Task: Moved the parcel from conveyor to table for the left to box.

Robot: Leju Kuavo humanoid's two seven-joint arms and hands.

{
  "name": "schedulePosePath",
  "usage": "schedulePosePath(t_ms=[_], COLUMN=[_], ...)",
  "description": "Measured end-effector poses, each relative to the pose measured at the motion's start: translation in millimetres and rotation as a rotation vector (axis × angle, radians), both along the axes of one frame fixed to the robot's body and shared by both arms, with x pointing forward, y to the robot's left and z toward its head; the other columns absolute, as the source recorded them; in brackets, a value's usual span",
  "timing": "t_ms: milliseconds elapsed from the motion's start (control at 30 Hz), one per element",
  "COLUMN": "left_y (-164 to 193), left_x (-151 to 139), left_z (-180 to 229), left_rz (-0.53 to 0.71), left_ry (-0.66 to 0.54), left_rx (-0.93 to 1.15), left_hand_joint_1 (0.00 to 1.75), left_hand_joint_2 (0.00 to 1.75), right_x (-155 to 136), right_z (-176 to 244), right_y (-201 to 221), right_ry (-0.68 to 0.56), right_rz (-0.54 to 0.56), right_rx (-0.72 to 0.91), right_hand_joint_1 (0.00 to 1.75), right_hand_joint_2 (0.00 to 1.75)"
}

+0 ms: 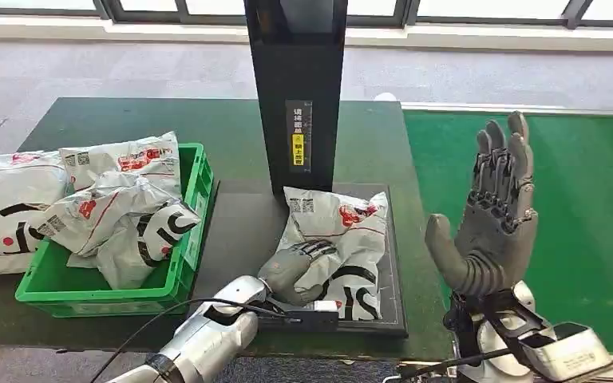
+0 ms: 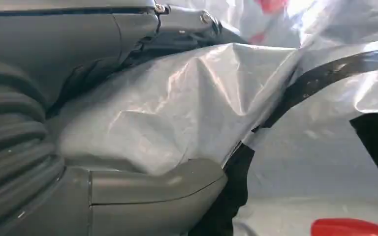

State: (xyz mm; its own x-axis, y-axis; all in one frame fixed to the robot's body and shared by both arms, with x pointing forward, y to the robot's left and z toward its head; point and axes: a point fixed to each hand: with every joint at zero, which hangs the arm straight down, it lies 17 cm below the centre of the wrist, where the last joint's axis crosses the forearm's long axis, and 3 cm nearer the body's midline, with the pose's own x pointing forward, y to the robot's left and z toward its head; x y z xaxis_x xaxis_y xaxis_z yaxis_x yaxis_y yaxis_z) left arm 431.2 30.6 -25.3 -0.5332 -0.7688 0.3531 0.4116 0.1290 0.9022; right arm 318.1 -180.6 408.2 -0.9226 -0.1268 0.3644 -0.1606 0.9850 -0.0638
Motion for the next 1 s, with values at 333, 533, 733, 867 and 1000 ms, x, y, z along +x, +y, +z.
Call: schedulePosePath(t_ms=[333, 533, 733, 867, 1000], left_y=[-4.5, -5.0, 3.8, 9.0, 10.1], left_x=[25.5, 20.6, 12.4, 11.6, 10.3], left_z=[103.7, 150.0, 174.5, 184.1, 188.0], left_rz=[0.065, 0.074, 0.098, 0.112, 0.114], left_ry=[-0.339, -0.439, -0.507, -0.531, -0.541], left_rx=[-0.254, -0.354, -0.420, -0.438, -0.445], left_hand_joint_1=[1.75, 1.75, 1.75, 1.75, 1.75], left_hand_joint_2=[1.75, 1.75, 1.75, 1.75, 1.75], right_x=[-1.6, -6.5, -17.9, -21.6, -23.3], right_z=[1.3, 0.3, -1.7, -1.9, -2.4], right_y=[-3.5, -6.2, -8.5, -6.1, -3.8], right_ry=[-0.005, -0.005, -0.005, -0.008, -0.009], right_rz=[-0.028, -0.047, -0.062, -0.054, -0.046], right_rx=[0.016, 0.018, 0.027, 0.019, 0.013], right_hand_joint_1=[0.00, 0.00, 0.00, 0.00, 0.00], right_hand_joint_2=[1.75, 1.75, 1.75, 1.75, 1.75])
